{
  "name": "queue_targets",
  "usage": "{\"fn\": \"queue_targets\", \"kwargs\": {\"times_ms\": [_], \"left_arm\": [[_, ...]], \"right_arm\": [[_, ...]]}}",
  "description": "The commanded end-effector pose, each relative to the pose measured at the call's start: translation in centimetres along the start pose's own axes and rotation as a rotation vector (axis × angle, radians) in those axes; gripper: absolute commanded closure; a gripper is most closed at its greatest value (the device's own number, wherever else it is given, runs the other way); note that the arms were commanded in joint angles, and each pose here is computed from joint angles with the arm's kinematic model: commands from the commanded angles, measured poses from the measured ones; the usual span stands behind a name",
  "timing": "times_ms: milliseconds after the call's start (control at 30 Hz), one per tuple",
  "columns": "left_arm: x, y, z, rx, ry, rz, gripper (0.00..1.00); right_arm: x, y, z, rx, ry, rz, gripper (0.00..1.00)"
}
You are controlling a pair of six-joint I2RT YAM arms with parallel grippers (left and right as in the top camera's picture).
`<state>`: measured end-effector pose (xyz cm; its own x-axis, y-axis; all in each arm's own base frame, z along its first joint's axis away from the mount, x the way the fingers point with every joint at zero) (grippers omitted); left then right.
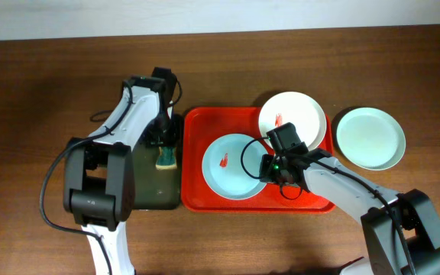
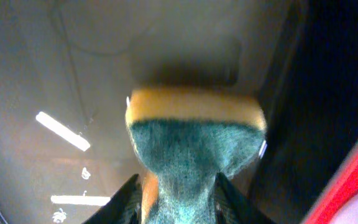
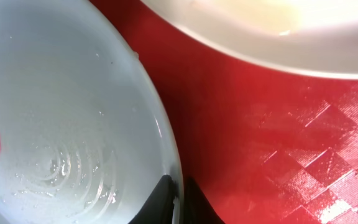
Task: Clean dirty plates on tray and stack at the side
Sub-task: 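Lower the left gripper onto the green-yellow sponge and grasp it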
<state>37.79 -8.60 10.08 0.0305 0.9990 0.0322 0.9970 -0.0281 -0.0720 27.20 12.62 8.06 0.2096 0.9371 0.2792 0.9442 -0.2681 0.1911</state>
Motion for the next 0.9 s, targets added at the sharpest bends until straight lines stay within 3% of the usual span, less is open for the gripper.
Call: {"fn": "queue_targets", "kwargs": {"times_ms": [0,133,200,267,400,500,700,800,833,867], "left_arm": [[0.1,-0.2,1.7,0.001,0.014,-0.008,0.72],[0.1,-0.3,1.7,0.007,0.015,-0.007,0.84],[0.1,-0.4,1.6,0.009,0.015,0.012,0.96],[0.6,-0.3,0.4,-0.021,0.012,0.012,1.0],[3.2,-1.4,-6.3,-0.172,-0.014,-0.05,1.0],[3.5,-2.6,-8.3,-0.198,-0.01,0.03,1.0],[3.4,-4.1,-2.0,-0.145,-0.01,0.071,1.0],[3.2,-4.8,0.5,-0.149,-0.04,0.073,1.0],[3.2,-4.7,0.5,-0.156,-0.041,0.072,0.97],[3.2,-4.6,0.2,-0.16,-0.041,0.072,0.87]], "right_arm": [[-0.1,-0.2,0.2,0.005,-0.008,-0.013,0.91],[-0.1,-0.2,0.2,0.005,-0.008,-0.013,0.91],[-0.1,-0.2,0.2,0.005,-0.008,-0.013,0.91],[-0.1,-0.2,0.2,0.005,-0.008,-0.013,0.91],[-0.1,-0.2,0.2,0.008,-0.011,-0.013,0.92],[0.1,-0.4,0.2,0.027,0.008,-0.012,0.9],[0.1,-0.7,0.2,0.047,0.02,-0.019,0.81],[0.1,-0.6,0.2,0.046,0.021,-0.019,0.81],[0.1,-0.6,0.2,0.046,0.021,-0.019,0.81],[0.1,-0.6,0.2,0.046,0.021,-0.019,0.79]]}}
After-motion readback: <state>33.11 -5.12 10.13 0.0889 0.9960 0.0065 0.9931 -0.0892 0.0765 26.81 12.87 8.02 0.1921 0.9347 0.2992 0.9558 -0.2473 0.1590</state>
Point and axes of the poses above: each gripper's point midway between its finger pads, its own z axis out along the fingers, its own x axis along the line the jaws close on, y = z × x, the point moved 8 cm from there along -z, back along the fingers, and after that the axes turned 3 degrees about z, right-handed, at the moved point
